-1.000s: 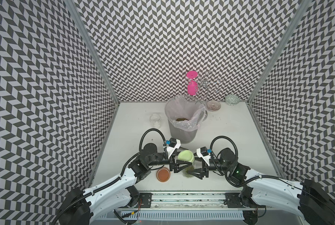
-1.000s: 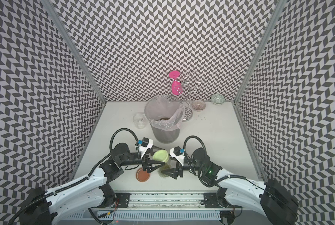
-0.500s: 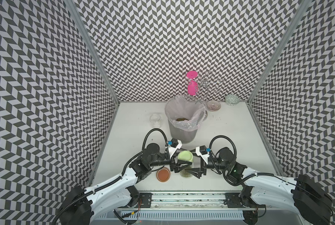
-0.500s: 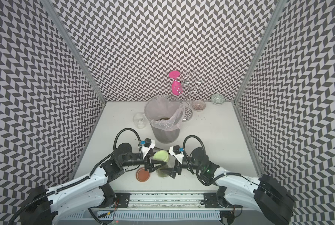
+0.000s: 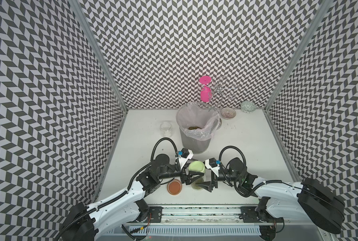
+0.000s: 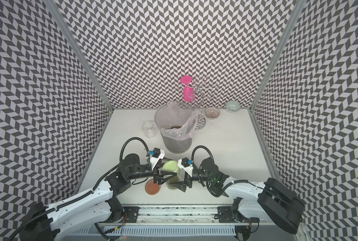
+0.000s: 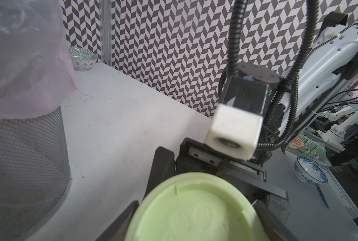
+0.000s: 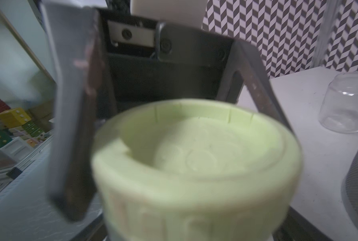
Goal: Empty moldy mung beans from jars
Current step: Unscrew the lid from the jar, then place the lid at the center of the board.
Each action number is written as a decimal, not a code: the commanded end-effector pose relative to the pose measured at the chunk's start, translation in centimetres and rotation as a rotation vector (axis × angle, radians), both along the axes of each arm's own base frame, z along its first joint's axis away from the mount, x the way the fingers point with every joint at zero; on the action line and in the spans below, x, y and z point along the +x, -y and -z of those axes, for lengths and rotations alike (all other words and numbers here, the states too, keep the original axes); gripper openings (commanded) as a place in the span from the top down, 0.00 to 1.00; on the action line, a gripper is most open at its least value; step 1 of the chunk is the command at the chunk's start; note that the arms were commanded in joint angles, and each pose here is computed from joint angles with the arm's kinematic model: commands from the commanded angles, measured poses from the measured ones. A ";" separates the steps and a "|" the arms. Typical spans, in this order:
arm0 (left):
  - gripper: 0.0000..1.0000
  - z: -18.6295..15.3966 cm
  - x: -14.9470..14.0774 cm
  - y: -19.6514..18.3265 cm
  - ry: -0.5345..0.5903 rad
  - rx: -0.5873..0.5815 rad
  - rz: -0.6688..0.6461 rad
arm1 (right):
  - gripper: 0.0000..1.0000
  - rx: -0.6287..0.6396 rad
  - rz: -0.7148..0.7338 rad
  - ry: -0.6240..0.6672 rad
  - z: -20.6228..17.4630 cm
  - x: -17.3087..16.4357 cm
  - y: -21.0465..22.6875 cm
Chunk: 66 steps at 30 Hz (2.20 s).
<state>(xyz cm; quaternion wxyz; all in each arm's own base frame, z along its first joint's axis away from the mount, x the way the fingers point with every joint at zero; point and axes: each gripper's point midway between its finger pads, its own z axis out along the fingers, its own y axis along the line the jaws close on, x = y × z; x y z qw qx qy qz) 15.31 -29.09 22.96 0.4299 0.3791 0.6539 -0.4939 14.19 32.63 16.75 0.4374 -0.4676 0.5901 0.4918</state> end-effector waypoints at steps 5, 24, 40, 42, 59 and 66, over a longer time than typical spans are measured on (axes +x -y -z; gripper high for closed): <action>0.65 -5.0 -0.7 -0.1 0.083 -0.130 0.023 | 0.01 0.156 -0.061 0.071 -3.5 -0.5 -0.8; 0.78 -5.4 1.5 -1.5 0.046 -0.196 -0.142 | 0.40 0.145 -0.006 0.053 -3.7 -0.3 -2.1; 0.87 -0.2 8.0 -4.4 -0.285 -0.004 -0.592 | 0.51 0.195 0.333 0.255 -5.6 0.9 -1.3; 0.88 0.6 8.3 -4.6 -0.327 0.024 -0.624 | 0.51 0.188 0.346 0.276 -5.7 0.6 -1.5; 0.88 -2.3 10.6 -6.9 -0.405 0.036 -0.796 | 0.51 0.100 0.376 0.321 -4.0 0.7 -1.9; 0.87 -3.7 11.7 -9.5 -0.390 -0.012 -0.846 | 0.51 0.096 0.362 0.309 -3.9 0.5 -2.2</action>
